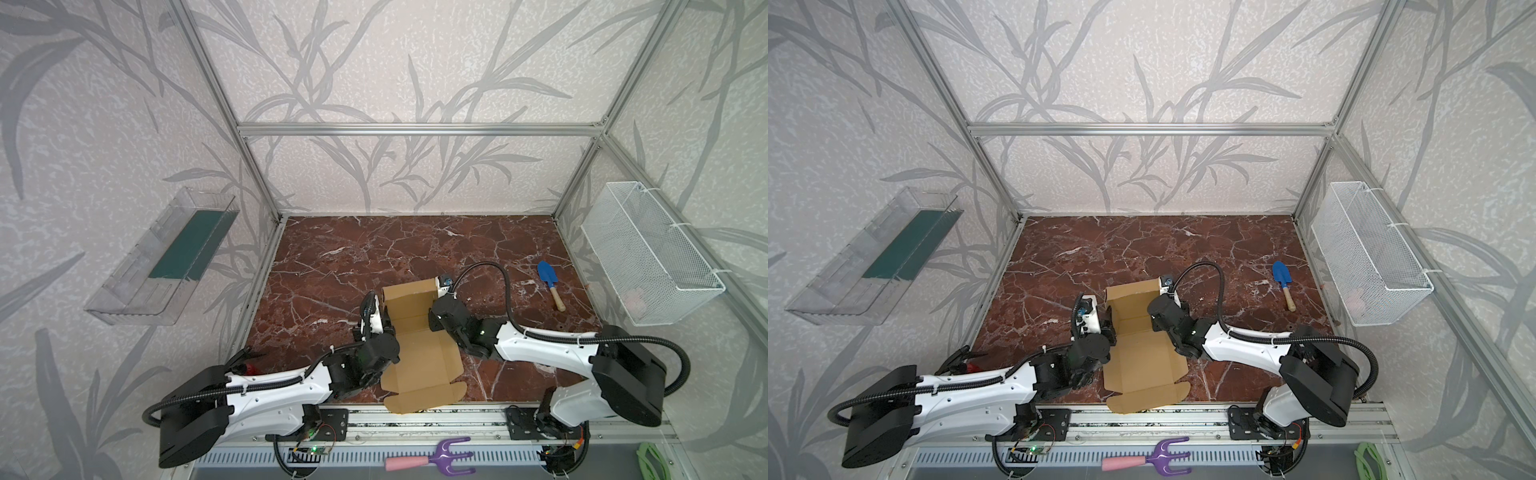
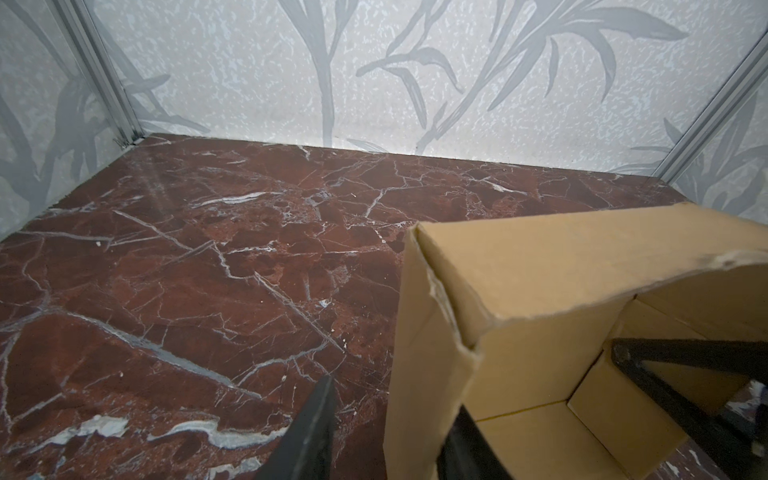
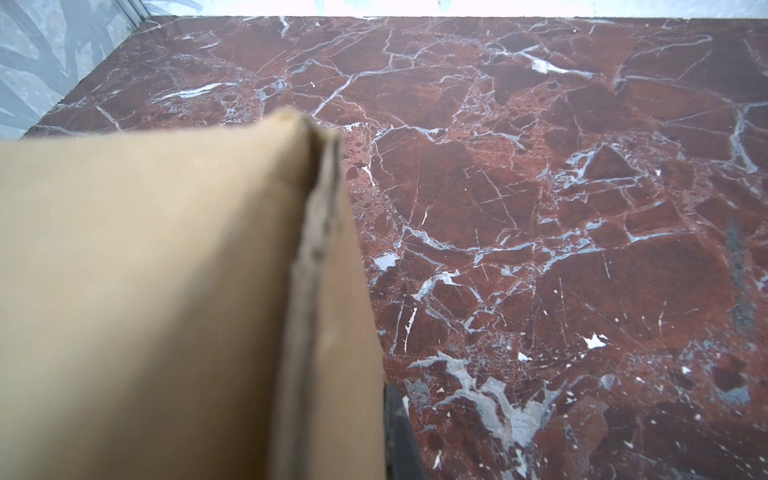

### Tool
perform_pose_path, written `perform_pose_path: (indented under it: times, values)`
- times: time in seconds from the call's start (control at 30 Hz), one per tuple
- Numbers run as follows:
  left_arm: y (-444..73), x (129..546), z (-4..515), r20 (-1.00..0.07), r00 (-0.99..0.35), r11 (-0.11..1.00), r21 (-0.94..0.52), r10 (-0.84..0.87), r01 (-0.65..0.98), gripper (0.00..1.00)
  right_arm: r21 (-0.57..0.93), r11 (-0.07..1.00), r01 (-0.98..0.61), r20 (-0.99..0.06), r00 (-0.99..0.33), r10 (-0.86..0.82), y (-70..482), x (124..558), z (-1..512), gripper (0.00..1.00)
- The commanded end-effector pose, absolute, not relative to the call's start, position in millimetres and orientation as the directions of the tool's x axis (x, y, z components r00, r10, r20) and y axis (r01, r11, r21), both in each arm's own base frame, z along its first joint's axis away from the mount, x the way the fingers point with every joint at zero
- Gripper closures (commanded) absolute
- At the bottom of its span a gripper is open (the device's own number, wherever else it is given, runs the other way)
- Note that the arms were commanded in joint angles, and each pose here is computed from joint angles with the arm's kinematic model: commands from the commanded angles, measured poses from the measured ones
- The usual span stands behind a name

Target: Fold the paper box

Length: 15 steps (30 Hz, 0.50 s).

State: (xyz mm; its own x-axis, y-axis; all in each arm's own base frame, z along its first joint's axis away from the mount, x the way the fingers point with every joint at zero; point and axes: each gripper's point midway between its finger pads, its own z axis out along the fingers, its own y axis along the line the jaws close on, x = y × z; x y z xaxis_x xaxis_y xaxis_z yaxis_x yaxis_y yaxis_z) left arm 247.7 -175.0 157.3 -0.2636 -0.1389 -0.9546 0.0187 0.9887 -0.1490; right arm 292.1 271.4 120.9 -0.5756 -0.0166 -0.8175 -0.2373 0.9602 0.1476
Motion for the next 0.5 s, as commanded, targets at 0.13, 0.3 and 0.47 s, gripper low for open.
perform_pose_path:
  times: [0.13,0.3,0.47]
  values:
    - [-173,244,147,-0.944,-0.286,0.982,-0.184,-0.166,0.036,0.53,0.190,0.962,-0.194,-0.850,-0.524,0.063,267,301,152,1.00]
    - [-174,242,139,-0.936,-0.312,0.981,-0.186,-0.162,0.049,0.53,0.194,0.962,-0.194,-0.852,-0.520,0.067,267,301,156,1.00]
    - [-174,240,130,-0.930,-0.327,0.979,-0.194,-0.166,0.056,0.54,0.203,0.959,-0.197,-0.852,-0.519,0.074,267,300,160,1.00]
